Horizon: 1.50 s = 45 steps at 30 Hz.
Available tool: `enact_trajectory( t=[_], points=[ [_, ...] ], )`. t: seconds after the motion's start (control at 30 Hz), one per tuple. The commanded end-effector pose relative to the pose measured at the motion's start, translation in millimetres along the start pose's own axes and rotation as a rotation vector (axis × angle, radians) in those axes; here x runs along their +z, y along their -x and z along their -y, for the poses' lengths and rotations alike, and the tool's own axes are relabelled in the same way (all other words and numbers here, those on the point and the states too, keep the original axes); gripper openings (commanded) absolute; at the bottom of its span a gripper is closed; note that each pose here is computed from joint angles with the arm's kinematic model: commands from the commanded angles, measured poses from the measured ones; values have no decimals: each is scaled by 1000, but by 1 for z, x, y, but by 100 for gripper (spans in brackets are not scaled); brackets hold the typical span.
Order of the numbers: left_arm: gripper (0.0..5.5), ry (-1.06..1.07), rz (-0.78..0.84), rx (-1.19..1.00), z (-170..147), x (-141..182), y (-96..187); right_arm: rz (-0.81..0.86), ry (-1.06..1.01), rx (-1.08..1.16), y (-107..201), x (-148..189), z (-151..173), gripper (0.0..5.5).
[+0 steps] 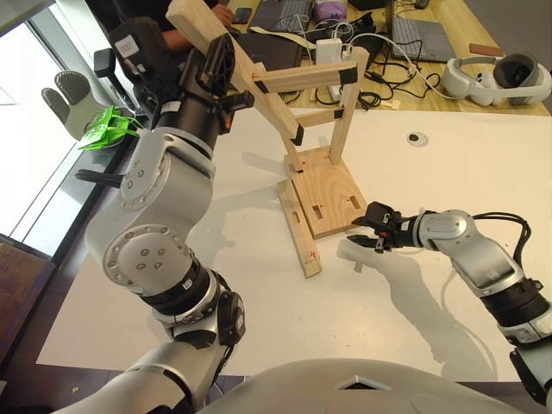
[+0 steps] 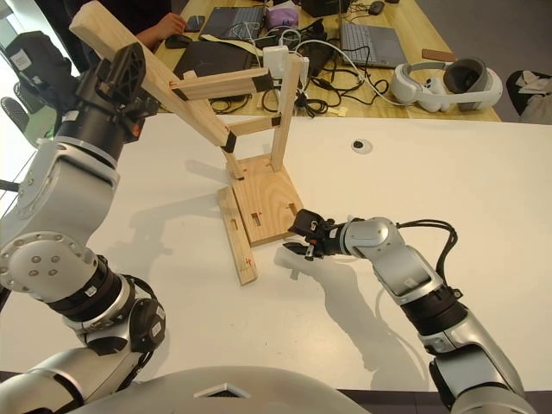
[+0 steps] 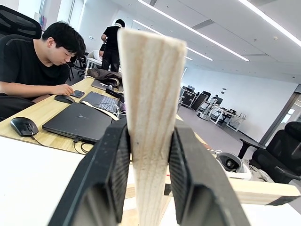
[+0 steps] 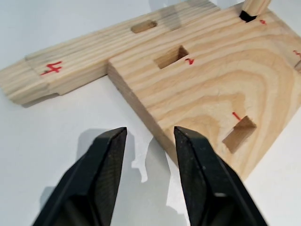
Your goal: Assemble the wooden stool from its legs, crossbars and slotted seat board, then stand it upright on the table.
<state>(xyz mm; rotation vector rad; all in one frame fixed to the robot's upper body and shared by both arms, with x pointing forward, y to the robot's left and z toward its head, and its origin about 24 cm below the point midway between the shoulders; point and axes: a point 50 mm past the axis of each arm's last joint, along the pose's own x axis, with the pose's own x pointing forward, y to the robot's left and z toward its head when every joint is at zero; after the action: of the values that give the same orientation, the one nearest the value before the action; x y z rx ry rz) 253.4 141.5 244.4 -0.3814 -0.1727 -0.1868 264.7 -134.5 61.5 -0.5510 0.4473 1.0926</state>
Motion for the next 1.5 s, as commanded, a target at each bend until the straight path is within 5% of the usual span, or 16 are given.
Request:
enact_trajectory(
  t=[0.03, 0.23, 0.53, 0.7, 1.03, 1.2, 1.33, 1.5],
  points=[
    [102, -25, 2, -6, 1, 0, 1, -32, -2, 49, -10, -6, -7, 187],
    [102, -46, -19, -18, -1, -1, -1, -9, -151, 235, -32, 2, -44, 187],
    [102, -93, -156, -15, -16, -34, 16, 41, -187, 110, -63, 14, -47, 187],
    [102, -145, -249, -93, -30, -65, 39, 198, -149, 200, -24, 45, -45, 187],
    [102, -127, -144, -163, -25, -64, 32, 492, -273, 583, 71, 79, -68, 187],
    [102, -143, -176, -207, -22, -75, 29, 1092, -629, 240, 89, 137, -4, 187],
    [102, -198, -214, -258, -27, -85, 28, 1202, -837, -138, 94, 144, 30, 187],
    [102, -262, -216, -297, -35, -88, 25, 1244, -950, -187, 100, 146, 37, 187]
  ],
)
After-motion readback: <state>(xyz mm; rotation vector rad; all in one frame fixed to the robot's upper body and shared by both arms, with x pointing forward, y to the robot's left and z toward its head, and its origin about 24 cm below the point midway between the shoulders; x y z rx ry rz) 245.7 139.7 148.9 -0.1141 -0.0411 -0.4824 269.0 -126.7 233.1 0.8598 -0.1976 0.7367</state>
